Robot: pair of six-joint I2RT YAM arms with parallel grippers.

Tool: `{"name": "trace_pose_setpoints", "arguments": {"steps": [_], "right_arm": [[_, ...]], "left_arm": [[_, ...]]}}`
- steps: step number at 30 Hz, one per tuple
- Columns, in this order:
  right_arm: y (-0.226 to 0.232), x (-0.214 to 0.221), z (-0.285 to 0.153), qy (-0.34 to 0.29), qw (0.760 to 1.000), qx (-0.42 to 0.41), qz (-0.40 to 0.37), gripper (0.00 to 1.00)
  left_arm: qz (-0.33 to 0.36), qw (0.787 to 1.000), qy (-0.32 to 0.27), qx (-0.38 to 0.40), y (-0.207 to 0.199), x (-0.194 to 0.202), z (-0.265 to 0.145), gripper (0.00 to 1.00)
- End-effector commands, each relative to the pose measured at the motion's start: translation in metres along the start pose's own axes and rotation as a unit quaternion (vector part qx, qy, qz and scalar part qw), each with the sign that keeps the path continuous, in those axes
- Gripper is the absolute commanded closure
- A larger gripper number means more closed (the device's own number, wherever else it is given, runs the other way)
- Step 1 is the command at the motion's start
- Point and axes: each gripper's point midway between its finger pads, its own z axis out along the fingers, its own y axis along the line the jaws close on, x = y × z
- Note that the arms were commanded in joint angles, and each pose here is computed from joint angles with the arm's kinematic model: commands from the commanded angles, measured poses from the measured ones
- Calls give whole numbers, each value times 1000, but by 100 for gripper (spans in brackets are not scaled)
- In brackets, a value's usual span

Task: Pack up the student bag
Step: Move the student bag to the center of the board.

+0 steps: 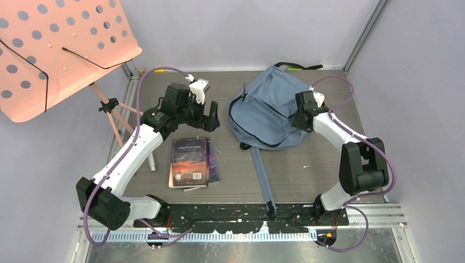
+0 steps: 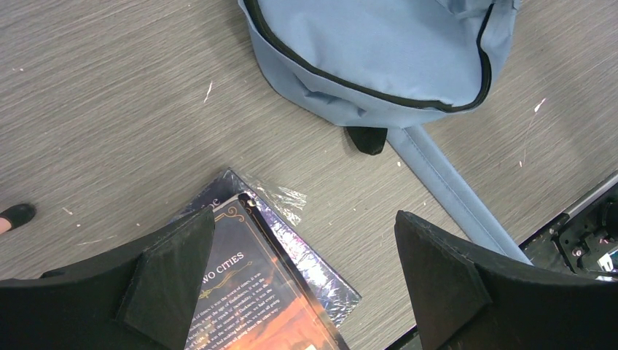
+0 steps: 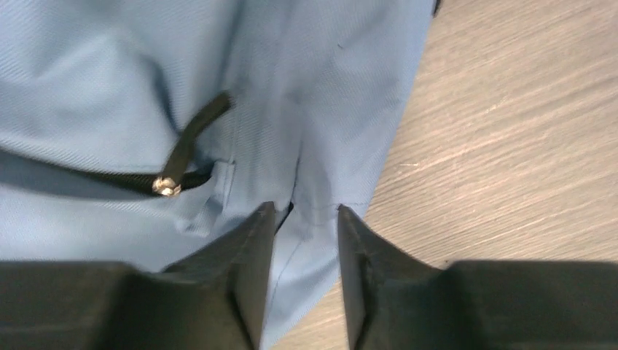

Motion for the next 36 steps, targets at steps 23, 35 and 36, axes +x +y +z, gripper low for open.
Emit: {"name": "trace_pose_setpoints", "arguments": {"steps": [23,35,36], "right_arm": [[242,59,-111,-68,874,-260,-405,23],[202,117,-122,-76,854,-203,-473,99],[196,126,-125,-64,857,-207,-468,99]], "left_arm": [[14,999,-30,-1,0,-10,-11,3],[14,1000,-27,-3,0,-9,-10,3],[13,1000,-26,-2,0,-9,-10,3]]}}
